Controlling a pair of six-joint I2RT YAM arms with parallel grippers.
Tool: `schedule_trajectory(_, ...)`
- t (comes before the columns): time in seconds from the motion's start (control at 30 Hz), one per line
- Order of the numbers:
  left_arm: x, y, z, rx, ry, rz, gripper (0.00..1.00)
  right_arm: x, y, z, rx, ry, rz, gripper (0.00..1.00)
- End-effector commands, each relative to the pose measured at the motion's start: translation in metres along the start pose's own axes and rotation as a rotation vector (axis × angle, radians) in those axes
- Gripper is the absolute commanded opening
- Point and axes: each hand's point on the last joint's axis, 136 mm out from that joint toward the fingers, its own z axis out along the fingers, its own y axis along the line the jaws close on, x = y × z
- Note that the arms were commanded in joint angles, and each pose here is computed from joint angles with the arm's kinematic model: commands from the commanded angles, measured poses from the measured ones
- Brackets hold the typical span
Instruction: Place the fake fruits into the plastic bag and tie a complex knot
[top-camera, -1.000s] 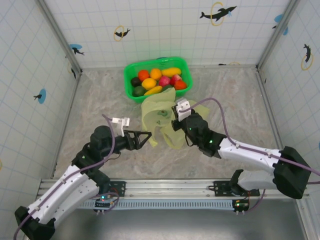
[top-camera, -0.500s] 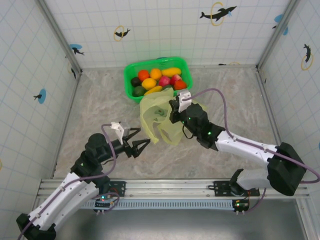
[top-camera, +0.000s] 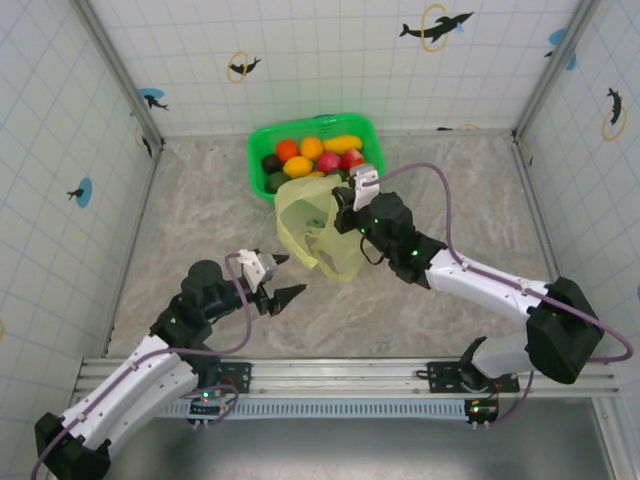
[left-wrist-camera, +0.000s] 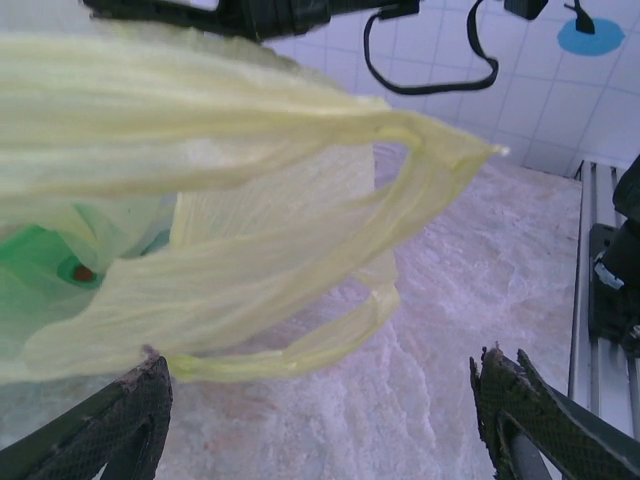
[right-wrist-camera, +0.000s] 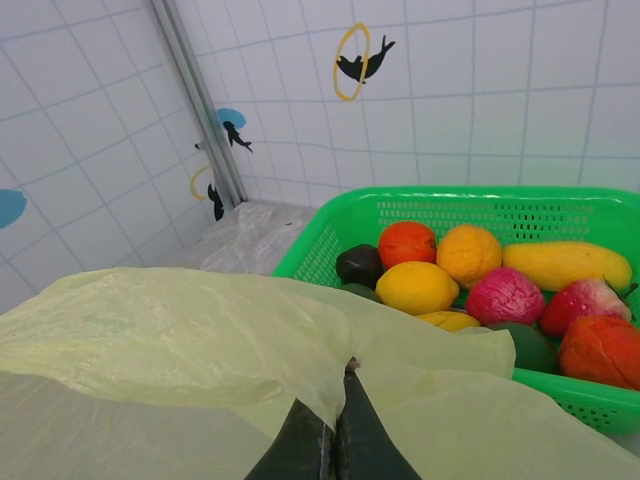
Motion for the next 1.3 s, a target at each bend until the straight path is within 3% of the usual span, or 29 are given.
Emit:
schedule_trajectory(0.0, -0.028, 0.004, -0.003, -0.03, -0.081, 0.086, 0.78, -0.016, 0.005, 0.004, -0.016, -0.026, 0.017, 0.0)
schedule_trajectory(0.17, -0.033, 0.005, -0.008, -0.05, -0.099, 0.111, 0.78, -0.016, 0.005, 0.005, -0.019, -0.023, 0.016, 0.0)
schedule_trajectory(0.3, -0.025, 0.001, 0.0, -0.005, -0.073, 0.071, 0.78, -0.017, 0.006, 0.008, -0.024, -0.026, 0.023, 0.0)
schedule_trajectory(0.67, -0.053, -0.016, 0.014, 0.097, -0.168, 0.049, 0.77, -0.015, 0.011, 0.014, -0.035, -0.017, 0.035, 0.0)
schedule_trajectory(0.8, -0.044, -0.022, 0.024, 0.119, -0.152, 0.021, 0.77, -0.016, 0.01, 0.015, -0.032, -0.019, 0.044, 0.0)
schedule_trajectory(1.1, -0.036, -0.022, 0.035, 0.033, -0.2, 0.045, 0.79, -0.016, 0.011, 0.015, -0.037, -0.026, 0.071, 0.0)
schedule_trajectory(1.2, -0.041, -0.014, 0.034, -0.049, -0.24, 0.078, 0.92, -0.016, 0.011, 0.015, -0.042, -0.028, 0.084, 0.0)
schedule_trajectory(1.27, -0.044, -0.009, 0.032, -0.11, -0.265, 0.104, 0.92, -0.016, 0.012, 0.015, -0.045, -0.031, 0.093, 0.0)
